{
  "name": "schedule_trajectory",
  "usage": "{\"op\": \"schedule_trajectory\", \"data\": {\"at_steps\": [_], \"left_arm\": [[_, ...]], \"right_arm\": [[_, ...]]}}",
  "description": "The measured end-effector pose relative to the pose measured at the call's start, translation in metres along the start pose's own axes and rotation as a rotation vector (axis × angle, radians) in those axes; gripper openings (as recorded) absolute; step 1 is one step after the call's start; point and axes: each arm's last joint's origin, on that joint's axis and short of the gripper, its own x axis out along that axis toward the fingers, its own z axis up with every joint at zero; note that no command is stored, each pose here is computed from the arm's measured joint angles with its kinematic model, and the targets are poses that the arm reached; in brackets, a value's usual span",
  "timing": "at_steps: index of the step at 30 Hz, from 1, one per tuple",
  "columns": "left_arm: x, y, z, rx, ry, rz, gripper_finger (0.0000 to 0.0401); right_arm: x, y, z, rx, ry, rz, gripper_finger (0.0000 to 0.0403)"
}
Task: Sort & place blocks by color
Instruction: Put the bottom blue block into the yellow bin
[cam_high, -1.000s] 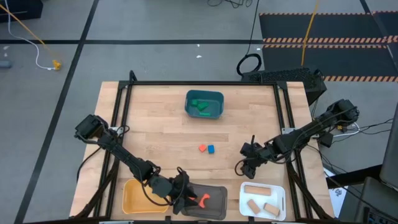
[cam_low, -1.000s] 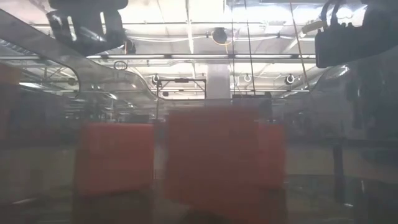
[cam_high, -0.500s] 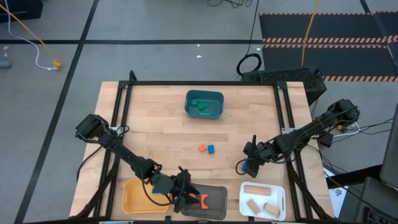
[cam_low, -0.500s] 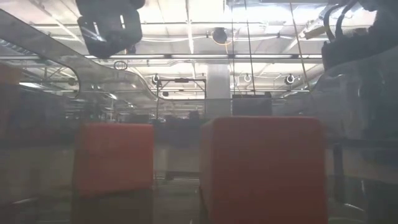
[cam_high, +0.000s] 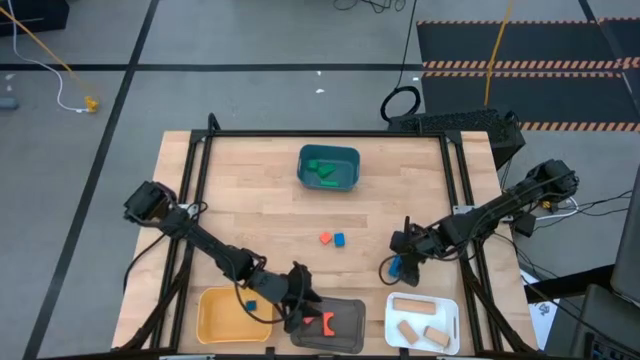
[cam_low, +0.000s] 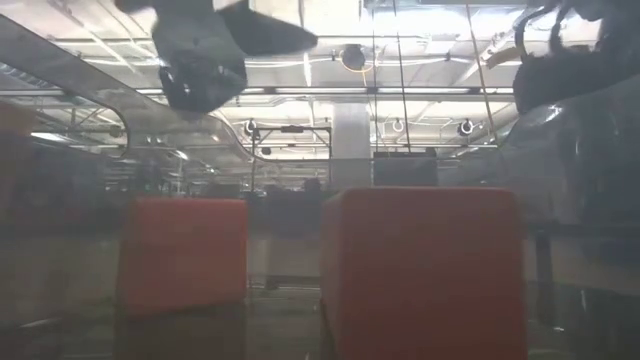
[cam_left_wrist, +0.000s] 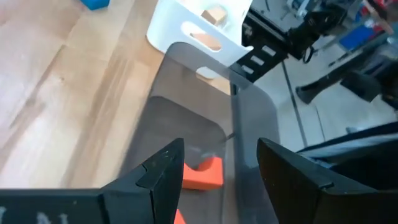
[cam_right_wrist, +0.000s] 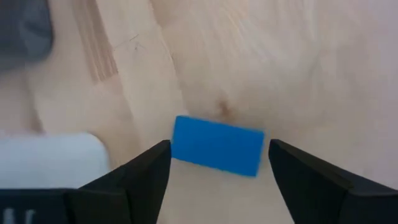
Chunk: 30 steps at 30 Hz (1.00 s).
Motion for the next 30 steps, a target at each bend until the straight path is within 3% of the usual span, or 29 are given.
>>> {"op": "schedule_trajectory", "data": {"at_steps": [7, 15, 17, 30], "left_arm": [[0.002, 0.013, 0.011, 0.009, 0.043, -0.031, 0.0202], [0.003, 0.028, 0.02, 0.012, 0.056, 0.002, 0.0202], [0.003, 0.033, 0.024, 0.016, 0.058, -0.002, 0.0202], [0.003, 0.047, 0.036, 0.022, 0.081, -0.027, 0.0202]], "right_arm": [[0.0, -0.002, 0.001, -0.548, -0.021, -0.052, 0.028], [0.0, -0.001, 0.001, -0.954, -0.014, -0.057, 0.0275], [0.001, -0.001, 0.001, -1.003, -0.008, -0.055, 0.0275], [0.029, -0.009, -0.014, -1.02, 0.084, -0.043, 0.0274]]}}
